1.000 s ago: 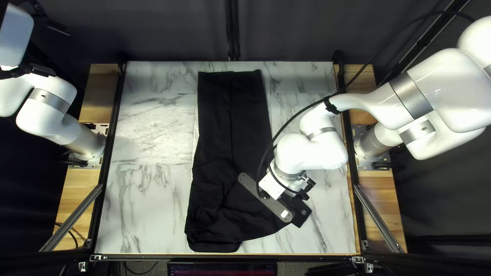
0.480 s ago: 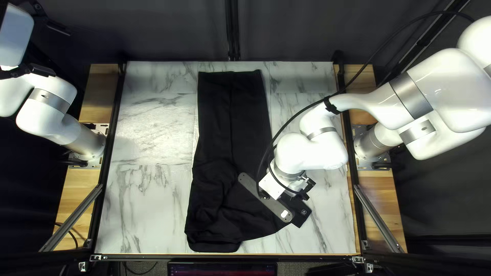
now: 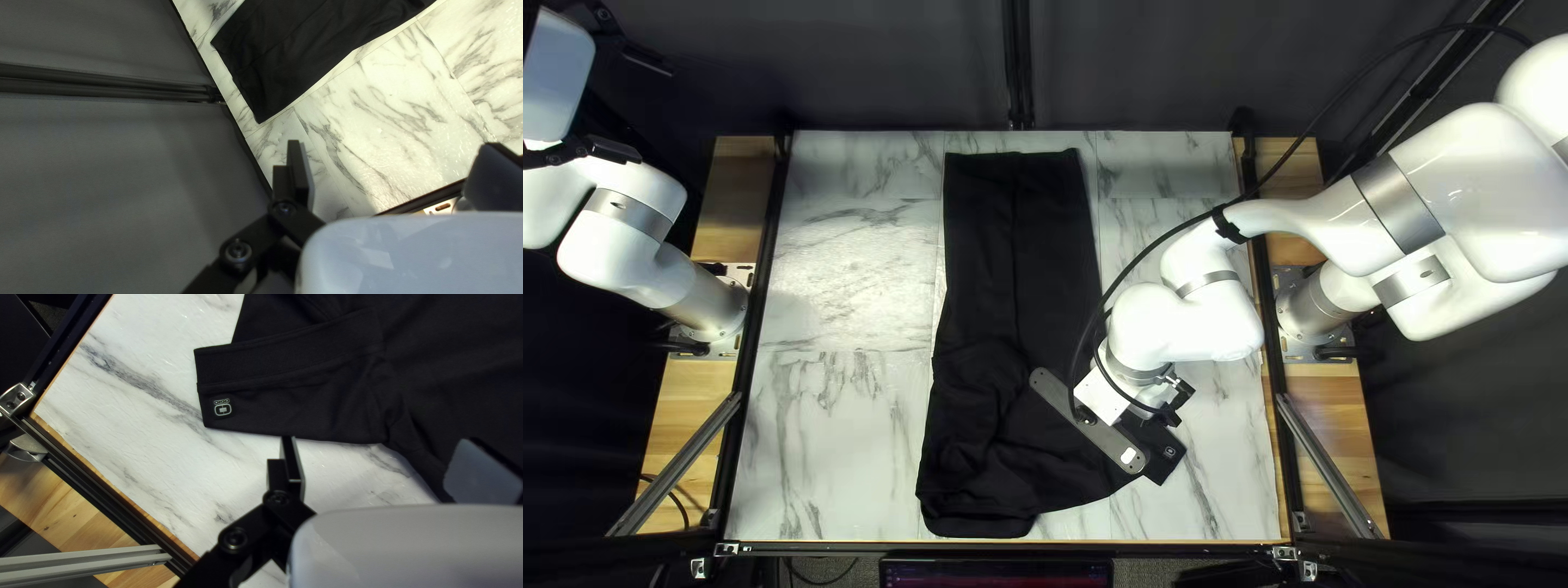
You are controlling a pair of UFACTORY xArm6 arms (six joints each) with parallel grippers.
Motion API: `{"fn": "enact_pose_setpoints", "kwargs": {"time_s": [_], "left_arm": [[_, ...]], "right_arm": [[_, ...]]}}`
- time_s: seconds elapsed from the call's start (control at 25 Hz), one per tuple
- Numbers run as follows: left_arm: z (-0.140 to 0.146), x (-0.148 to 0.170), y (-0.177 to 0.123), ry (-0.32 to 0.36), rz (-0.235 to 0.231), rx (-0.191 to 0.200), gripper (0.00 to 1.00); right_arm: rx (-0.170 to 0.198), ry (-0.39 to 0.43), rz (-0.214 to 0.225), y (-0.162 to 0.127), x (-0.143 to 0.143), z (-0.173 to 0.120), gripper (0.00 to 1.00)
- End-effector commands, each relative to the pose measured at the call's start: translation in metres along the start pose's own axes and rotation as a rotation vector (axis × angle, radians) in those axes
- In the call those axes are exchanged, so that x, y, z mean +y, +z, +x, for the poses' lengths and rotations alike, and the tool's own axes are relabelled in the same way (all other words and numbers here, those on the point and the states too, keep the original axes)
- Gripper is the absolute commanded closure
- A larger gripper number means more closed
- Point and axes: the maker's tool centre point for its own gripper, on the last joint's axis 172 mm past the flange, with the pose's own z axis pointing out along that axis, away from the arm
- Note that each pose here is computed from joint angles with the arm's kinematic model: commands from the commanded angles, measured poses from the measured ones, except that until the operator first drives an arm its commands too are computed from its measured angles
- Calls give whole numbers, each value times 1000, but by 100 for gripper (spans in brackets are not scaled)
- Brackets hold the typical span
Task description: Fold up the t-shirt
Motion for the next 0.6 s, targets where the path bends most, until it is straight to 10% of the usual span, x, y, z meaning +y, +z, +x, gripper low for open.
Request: {"fn": "enact_pose_setpoints", "kwargs": {"time_s": [0.04, 0.6], "left_arm": [[0, 0, 0, 0, 0, 0, 0], [0, 0, 0, 0, 0, 0, 0]], "right_arm": [[-41, -19, -24, 13, 5, 9, 0], [-112, -79, 72, 24, -12, 32, 0]]}}
